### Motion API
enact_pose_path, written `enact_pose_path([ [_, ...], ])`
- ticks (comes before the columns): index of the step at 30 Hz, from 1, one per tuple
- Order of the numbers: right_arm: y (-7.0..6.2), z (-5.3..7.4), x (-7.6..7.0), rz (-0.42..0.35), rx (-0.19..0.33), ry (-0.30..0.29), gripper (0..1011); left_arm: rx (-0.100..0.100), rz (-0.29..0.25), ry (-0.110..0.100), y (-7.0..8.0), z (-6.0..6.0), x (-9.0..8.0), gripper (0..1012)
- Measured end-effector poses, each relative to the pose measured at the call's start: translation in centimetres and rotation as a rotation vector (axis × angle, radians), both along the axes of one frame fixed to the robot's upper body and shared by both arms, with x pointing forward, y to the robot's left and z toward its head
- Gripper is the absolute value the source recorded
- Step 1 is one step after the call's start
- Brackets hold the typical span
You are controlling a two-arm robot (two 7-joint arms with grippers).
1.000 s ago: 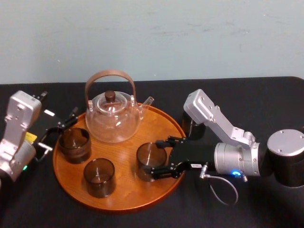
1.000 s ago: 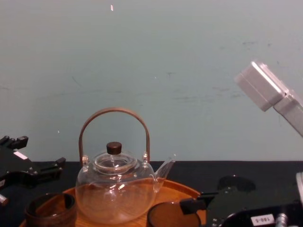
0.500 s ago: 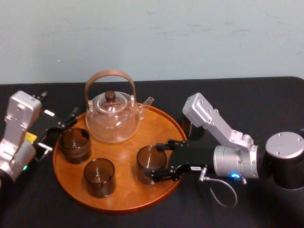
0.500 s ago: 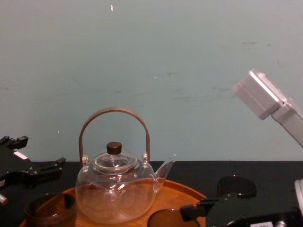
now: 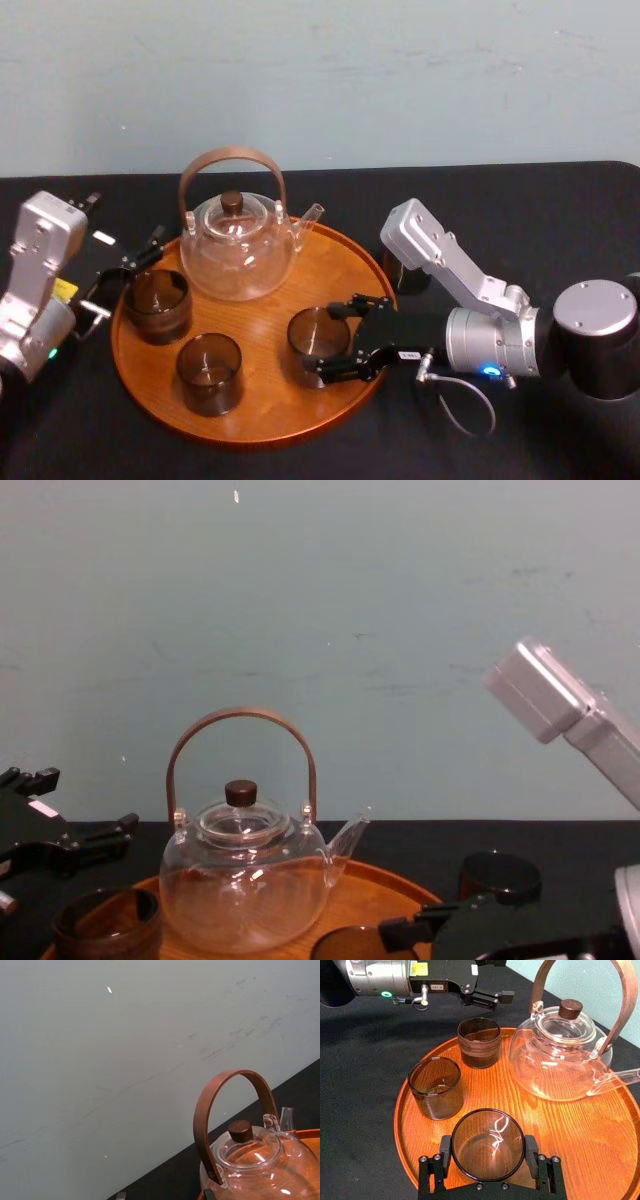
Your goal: Pick up the glass from the table and place it on the tray.
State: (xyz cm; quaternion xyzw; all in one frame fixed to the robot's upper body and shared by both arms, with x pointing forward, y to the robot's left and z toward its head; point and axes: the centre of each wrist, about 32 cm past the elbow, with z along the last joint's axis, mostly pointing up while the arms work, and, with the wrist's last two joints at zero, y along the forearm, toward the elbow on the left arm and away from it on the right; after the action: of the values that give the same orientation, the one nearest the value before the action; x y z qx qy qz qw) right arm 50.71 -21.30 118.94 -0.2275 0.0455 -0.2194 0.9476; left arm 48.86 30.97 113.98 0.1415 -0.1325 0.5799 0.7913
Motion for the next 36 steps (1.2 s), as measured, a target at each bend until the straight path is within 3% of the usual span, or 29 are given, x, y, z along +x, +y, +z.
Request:
enact_pose_path([
  [21, 0.04, -0.2, 0.03, -0.006, -0.015, -0.011, 894, 0.0, 0.0, 0.0, 0.0, 0.0, 0.0, 1001],
  [26, 0.05, -0.18, 0.03, -0.006, -0.013, -0.01, 996, 0.0, 0.0, 0.0, 0.0, 0.0, 0.0, 1001],
  [36, 0.04, -0.16, 0.04, -0.006, -0.012, -0.008, 1002, 0.0, 0.0, 0.0, 0.0, 0.0, 0.0, 1001],
])
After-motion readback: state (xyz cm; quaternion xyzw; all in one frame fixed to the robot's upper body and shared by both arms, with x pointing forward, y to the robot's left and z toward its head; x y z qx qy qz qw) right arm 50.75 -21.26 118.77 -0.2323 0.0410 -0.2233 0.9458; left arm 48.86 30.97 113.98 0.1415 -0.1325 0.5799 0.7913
